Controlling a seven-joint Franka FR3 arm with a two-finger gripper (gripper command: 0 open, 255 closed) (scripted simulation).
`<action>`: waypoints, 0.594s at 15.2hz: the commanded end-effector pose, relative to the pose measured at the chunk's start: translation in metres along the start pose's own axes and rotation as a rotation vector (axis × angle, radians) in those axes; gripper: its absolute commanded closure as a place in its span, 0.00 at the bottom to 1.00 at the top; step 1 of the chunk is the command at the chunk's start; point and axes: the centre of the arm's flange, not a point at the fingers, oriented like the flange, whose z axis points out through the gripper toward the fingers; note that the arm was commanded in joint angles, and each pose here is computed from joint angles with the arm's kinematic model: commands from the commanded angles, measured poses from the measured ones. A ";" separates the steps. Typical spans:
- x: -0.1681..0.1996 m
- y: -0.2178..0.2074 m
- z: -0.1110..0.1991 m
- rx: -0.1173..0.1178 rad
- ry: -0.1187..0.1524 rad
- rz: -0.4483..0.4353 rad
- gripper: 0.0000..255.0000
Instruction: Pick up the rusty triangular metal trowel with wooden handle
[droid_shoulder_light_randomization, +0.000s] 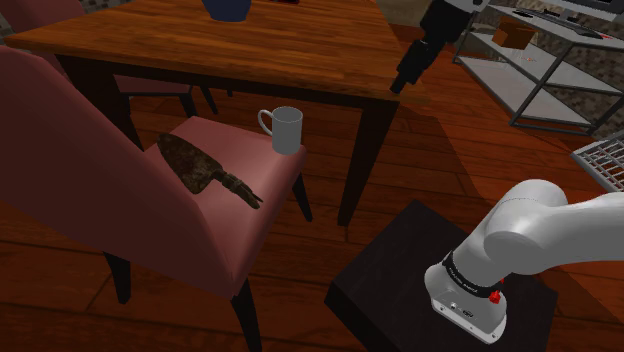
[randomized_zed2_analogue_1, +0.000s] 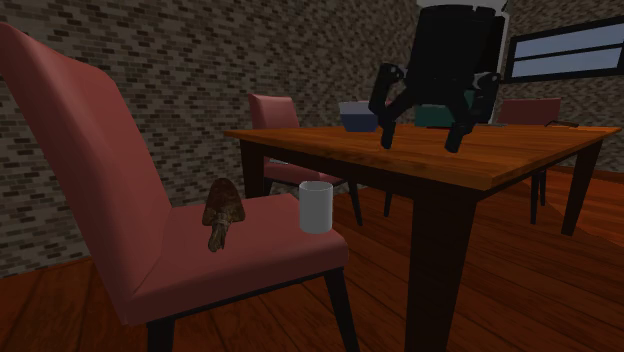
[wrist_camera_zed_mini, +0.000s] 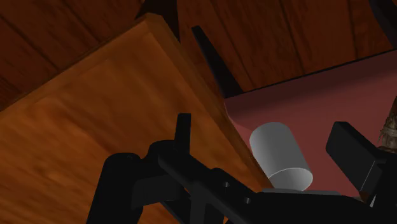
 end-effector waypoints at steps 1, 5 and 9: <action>0.000 0.000 0.000 0.000 0.000 0.000 0.00; 0.026 -0.036 0.027 0.018 -0.016 -0.002 0.00; 0.051 -0.072 0.054 0.037 -0.031 -0.005 0.00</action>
